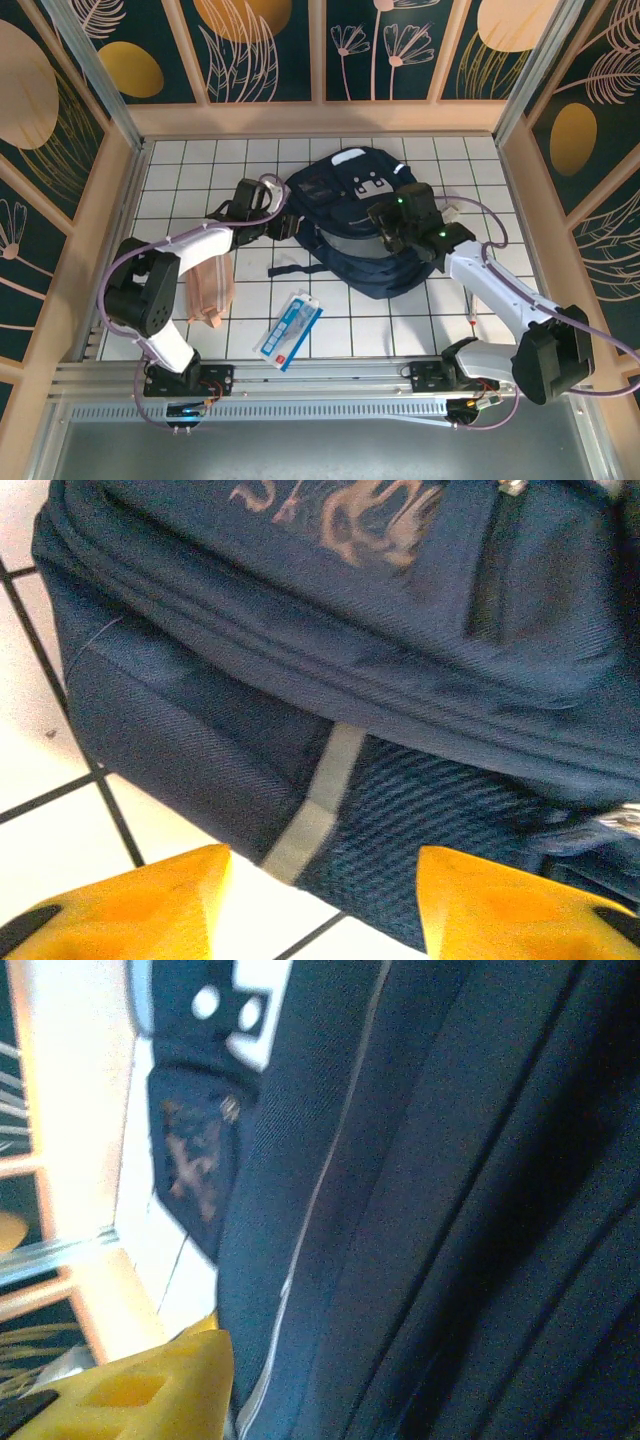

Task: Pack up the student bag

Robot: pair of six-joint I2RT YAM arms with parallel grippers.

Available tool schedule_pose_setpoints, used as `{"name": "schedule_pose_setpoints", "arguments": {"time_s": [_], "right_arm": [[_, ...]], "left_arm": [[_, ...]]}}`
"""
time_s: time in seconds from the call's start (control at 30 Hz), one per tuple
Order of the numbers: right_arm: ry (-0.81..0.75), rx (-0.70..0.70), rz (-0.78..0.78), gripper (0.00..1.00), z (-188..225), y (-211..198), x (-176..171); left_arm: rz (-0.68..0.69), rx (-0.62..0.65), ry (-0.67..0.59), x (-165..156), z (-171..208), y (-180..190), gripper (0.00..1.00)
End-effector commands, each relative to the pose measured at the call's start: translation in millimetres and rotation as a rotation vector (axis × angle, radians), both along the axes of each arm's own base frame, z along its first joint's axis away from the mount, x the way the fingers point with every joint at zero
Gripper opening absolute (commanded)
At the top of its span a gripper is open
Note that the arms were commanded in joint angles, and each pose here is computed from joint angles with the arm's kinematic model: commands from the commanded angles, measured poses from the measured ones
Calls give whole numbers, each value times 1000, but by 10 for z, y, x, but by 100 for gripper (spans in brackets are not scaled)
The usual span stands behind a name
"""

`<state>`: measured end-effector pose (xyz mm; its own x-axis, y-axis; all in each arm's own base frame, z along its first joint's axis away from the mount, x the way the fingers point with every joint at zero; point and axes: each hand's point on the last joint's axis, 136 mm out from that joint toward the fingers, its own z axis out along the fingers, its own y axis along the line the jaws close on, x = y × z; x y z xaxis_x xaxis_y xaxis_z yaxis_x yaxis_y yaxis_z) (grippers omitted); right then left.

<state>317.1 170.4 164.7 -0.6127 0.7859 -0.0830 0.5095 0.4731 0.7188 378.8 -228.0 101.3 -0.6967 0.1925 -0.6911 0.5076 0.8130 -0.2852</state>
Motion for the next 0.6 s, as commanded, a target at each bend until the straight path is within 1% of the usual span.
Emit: {"name": "schedule_pose_setpoints", "arguments": {"time_s": [0.0,0.07,0.17,0.23,0.3,0.37,0.4,0.43,0.5,0.57], "right_arm": [[21,-87,55,58,-295,-189,4],[43,-109,78,62,-361,-239,-43],[37,-147,104,64,-358,-319,-66],[30,-150,106,63,-317,-372,-48],[-7,-119,118,55,-213,-363,5],[-51,-73,131,48,-70,-318,60],[-80,-54,137,41,22,-288,97],[-102,-42,143,33,95,-269,126],[-141,-11,156,20,242,-208,177],[-168,31,166,13,366,-146,206]], "left_arm": [[-170,-120,-76,-289,395,-243,57],[-276,-131,-113,-493,528,-435,62],[-425,-22,-168,-778,574,-733,64],[-478,-17,-217,-846,740,-940,64],[-528,-42,-293,-913,896,-1117,64],[-579,-40,-390,-969,993,-1249,65],[-605,-35,-438,-994,1024,-1301,66],[-619,-29,-471,-997,1040,-1336,70],[-629,-28,-511,-968,1068,-1410,75],[-631,-28,-516,-927,1076,-1491,77]]}}
